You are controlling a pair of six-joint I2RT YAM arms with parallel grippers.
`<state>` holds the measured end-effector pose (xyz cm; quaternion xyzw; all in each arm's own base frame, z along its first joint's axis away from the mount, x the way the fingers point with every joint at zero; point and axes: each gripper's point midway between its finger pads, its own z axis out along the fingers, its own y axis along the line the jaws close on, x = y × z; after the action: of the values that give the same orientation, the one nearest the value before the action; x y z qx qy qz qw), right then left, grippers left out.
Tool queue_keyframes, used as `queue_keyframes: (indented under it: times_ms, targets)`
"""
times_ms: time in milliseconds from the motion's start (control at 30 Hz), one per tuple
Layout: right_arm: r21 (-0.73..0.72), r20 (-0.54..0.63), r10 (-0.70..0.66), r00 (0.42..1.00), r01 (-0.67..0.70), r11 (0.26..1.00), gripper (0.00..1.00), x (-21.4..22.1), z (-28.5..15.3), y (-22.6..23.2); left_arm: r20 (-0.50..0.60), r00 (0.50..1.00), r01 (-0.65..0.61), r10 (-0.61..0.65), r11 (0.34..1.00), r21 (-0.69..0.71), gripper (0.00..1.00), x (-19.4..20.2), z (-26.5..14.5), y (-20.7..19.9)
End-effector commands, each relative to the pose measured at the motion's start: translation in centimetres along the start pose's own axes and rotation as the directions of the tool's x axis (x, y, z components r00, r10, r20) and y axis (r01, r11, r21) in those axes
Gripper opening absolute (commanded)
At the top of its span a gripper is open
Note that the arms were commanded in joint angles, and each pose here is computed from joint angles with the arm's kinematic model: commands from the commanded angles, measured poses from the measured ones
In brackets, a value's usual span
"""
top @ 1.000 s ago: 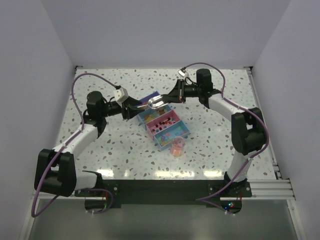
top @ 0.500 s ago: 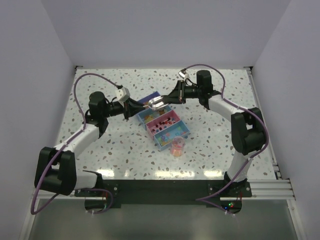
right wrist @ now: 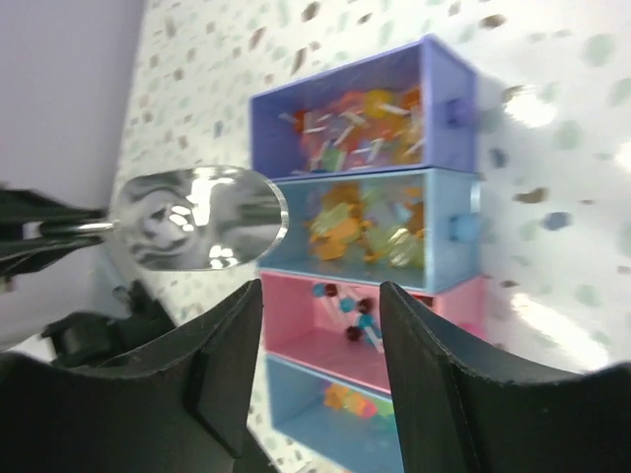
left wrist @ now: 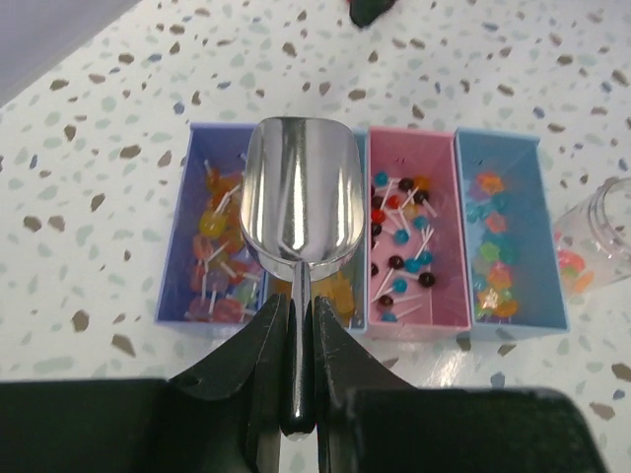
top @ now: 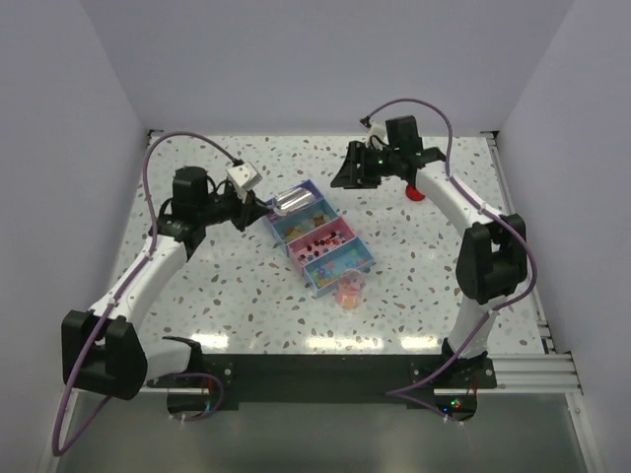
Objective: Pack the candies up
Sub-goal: Scoop the fake candies from the storage box.
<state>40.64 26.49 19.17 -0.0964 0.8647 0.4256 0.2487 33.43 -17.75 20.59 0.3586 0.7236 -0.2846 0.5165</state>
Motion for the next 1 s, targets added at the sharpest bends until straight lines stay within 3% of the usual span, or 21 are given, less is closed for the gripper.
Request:
queue_keyframes:
  times_ms: [0,133,267,433,633,967]
  targets:
    - [0.302,-0.043,-0.078,0.996,0.088,0.949,0.53,-0.2,-1.4,-5.4,-0.149,0.988,-0.062,0.047,0.993,-0.104,0.00,-0.3,-2.8,1.2]
    - [0.382,-0.042,-0.095,0.995,0.104,0.918,0.52,-0.7,-0.8,-7.0,-0.259,0.965,-0.064,0.030,0.990,-0.123,0.00,0.0,-3.3,1.0]
    - [0.454,-0.076,-0.144,0.987,0.163,0.876,0.52,-0.9,0.2,-8.1,-0.434,0.900,-0.106,0.032,0.983,-0.148,0.00,1.9,-3.0,0.3]
    - [0.486,-0.099,-0.169,0.981,0.196,0.852,0.51,-0.7,1.6,-9.2,-0.509,0.860,-0.129,0.036,0.981,-0.148,0.00,0.6,-2.6,0.0]
    - [0.523,-0.135,-0.219,0.966,0.257,0.812,0.43,-0.6,2.8,-9.5,-0.589,0.808,-0.102,-0.002,0.984,-0.144,0.00,0.4,-2.0,-0.2]
    - [0.427,-0.160,-0.230,0.960,0.278,0.860,0.43,1.0,4.9,-8.7,-0.700,0.713,-0.176,0.041,0.977,-0.122,0.00,1.3,0.0,-0.8]
